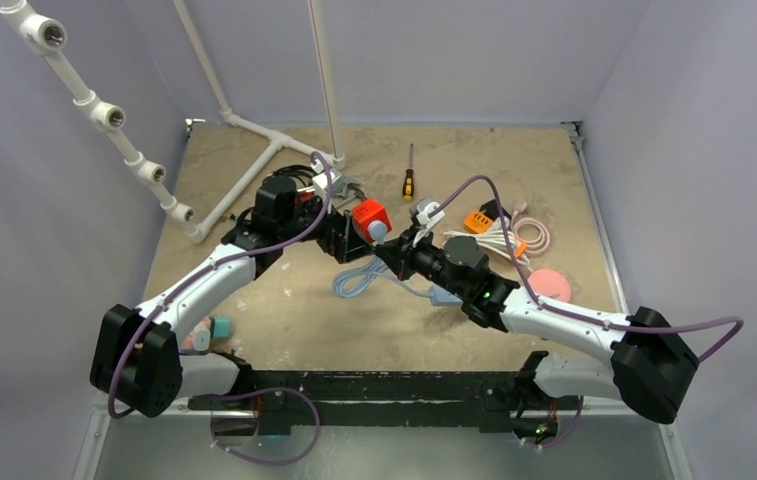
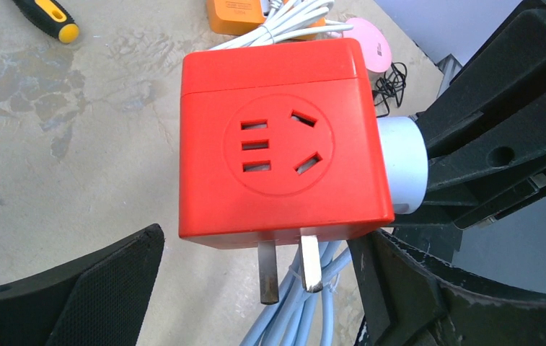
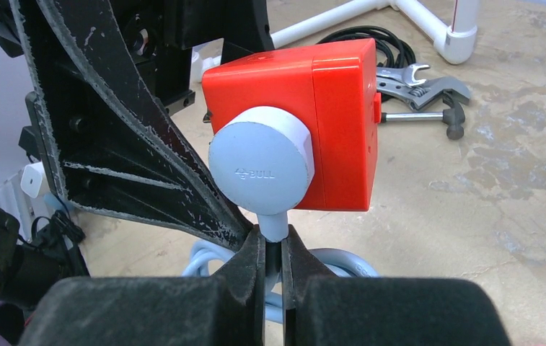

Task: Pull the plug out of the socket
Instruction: Remove the plug from the socket.

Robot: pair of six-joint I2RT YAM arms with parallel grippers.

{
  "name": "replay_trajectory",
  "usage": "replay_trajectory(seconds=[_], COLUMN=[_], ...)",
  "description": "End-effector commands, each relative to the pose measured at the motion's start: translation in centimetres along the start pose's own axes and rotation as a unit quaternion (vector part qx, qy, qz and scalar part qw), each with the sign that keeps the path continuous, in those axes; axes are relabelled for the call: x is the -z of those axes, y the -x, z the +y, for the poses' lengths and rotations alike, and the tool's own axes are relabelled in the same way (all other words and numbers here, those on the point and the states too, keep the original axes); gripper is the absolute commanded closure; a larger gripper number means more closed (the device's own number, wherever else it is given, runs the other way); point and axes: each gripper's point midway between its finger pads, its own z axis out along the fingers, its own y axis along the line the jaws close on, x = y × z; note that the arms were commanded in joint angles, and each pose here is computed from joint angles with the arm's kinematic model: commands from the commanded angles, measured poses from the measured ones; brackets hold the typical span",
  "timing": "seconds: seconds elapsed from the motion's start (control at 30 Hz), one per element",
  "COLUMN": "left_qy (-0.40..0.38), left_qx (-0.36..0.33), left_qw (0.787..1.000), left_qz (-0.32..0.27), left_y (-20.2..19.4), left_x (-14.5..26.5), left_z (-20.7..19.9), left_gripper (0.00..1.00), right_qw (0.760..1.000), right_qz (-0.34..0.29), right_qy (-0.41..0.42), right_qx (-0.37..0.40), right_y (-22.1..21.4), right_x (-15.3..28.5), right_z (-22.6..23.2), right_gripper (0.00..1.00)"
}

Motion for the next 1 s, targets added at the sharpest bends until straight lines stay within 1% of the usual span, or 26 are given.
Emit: replay_trajectory(seconds=[0.0, 0.1, 0.2, 0.3, 0.43, 0.5, 0.63, 0.7, 0.77, 0.9, 0.97], left_qy=[-0.022, -0.021, -0.028, -0.04, -0.054, -0.057, -0.057, -0.049, -0.036, 0.0, 0.03], left_qx=[-0.014, -0.016, -0.015, -0.016, -0.021, -0.024, -0.025, -0.025, -0.028, -0.042, -0.042], left_qw=[1.0, 1.0, 0.999, 0.999, 0.998, 0.998, 0.998, 0.998, 0.999, 0.999, 0.999], left_qz=[-0.012, -0.014, -0.013, -0.013, -0.017, -0.019, -0.021, -0.021, -0.02, -0.024, -0.009], left_y=[0.6, 0.8, 0.8, 0.9, 1.2, 1.3, 1.4, 1.3, 1.3, 1.4, 0.7], left_x=[-0.1, 0.0, 0.0, 0.0, 0.2, 0.3, 0.4, 0.4, 0.4, 0.6, 0.8], left_z=[-1.1, -1.1, -1.3, -1.8, -2.4, -2.6, -2.7, -2.4, -2.0, -0.9, -0.1], left_gripper=[0.03, 0.06, 0.12, 0.25, 0.37, 0.44, 0.69, 0.85, 0.99, 1.0, 1.0], right_qw=[0.993, 0.993, 0.993, 0.991, 0.99, 0.989, 0.986, 0.988, 0.989, 0.989, 0.989], right_qz=[-0.098, -0.091, -0.089, -0.089, -0.083, -0.085, -0.085, -0.079, -0.074, -0.07, -0.067], right_qy=[0.067, 0.067, 0.073, 0.087, 0.093, 0.095, 0.111, 0.098, 0.094, 0.099, 0.098], right_qx=[0.019, 0.025, 0.033, 0.046, 0.069, 0.076, 0.089, 0.088, 0.087, 0.083, 0.083], right_y=[5.8, 5.3, 5.3, 5.2, 4.7, 4.7, 4.8, 4.6, 4.5, 4.3, 4.4], right_x=[0.0, 0.0, 0.1, 0.4, 0.6, 0.8, 1.2, 0.9, 0.7, 0.5, 0.5], right_z=[3.2, 3.1, 3.3, 3.7, 4.0, 4.0, 4.6, 4.2, 4.1, 4.3, 4.3], right_gripper=[1.0, 1.0, 1.0, 1.0, 1.0, 1.0, 1.0, 1.0, 1.0, 1.0, 1.0])
